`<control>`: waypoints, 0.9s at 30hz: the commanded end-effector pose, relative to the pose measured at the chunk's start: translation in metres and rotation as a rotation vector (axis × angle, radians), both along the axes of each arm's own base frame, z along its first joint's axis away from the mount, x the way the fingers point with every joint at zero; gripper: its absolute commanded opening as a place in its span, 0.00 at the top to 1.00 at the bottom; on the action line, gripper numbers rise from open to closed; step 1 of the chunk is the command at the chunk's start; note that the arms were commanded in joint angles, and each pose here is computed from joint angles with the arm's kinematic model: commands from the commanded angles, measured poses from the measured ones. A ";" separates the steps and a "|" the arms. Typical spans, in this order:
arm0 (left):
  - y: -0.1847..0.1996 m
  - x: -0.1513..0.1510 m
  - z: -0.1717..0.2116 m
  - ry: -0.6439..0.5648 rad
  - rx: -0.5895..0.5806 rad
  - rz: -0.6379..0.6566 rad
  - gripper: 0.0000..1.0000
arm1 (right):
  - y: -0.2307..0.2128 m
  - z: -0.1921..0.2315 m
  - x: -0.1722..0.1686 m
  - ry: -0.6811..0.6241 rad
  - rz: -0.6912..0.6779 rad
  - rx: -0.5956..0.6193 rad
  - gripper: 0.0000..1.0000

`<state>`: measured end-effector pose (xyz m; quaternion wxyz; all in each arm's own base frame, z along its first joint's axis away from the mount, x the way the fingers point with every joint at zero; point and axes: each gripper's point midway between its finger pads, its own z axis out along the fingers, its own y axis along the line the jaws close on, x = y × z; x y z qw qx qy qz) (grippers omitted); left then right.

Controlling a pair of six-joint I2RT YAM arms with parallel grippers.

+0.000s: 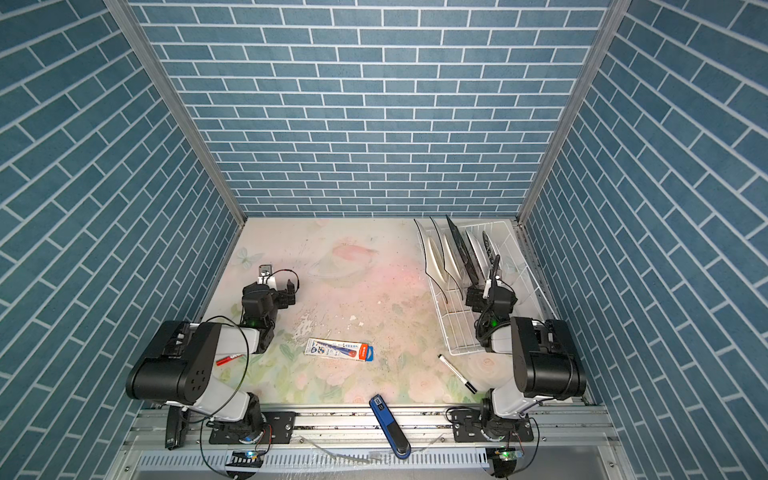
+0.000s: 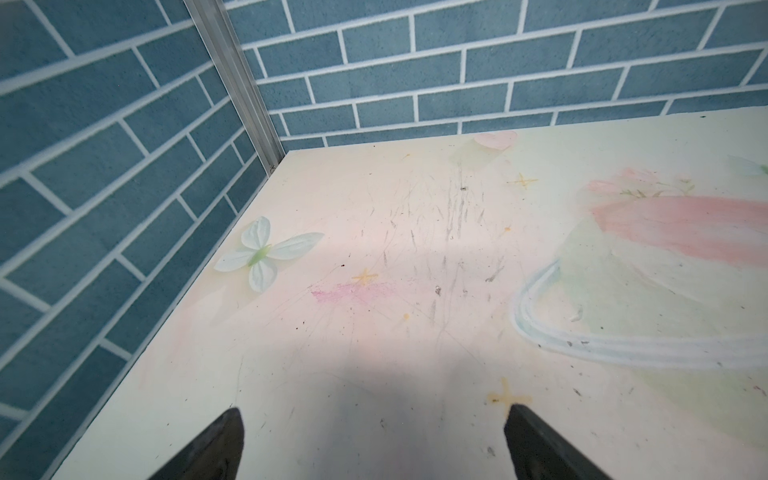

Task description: Unload the plates from the dish rack

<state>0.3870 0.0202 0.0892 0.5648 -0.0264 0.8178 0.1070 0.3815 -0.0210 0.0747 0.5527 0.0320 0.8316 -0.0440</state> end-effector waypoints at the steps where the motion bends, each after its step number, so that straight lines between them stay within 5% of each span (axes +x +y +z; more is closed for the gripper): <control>1: -0.001 0.002 0.015 -0.035 -0.014 -0.012 0.00 | 0.003 0.030 -0.005 -0.134 0.033 -0.011 0.02; 15: -0.010 -0.013 0.077 -0.062 0.023 0.031 0.00 | 0.015 0.066 -0.029 -0.201 0.096 -0.002 0.02; 27: -0.050 -0.021 0.109 0.044 0.008 -0.014 0.00 | 0.034 0.110 -0.045 -0.236 0.205 0.013 0.04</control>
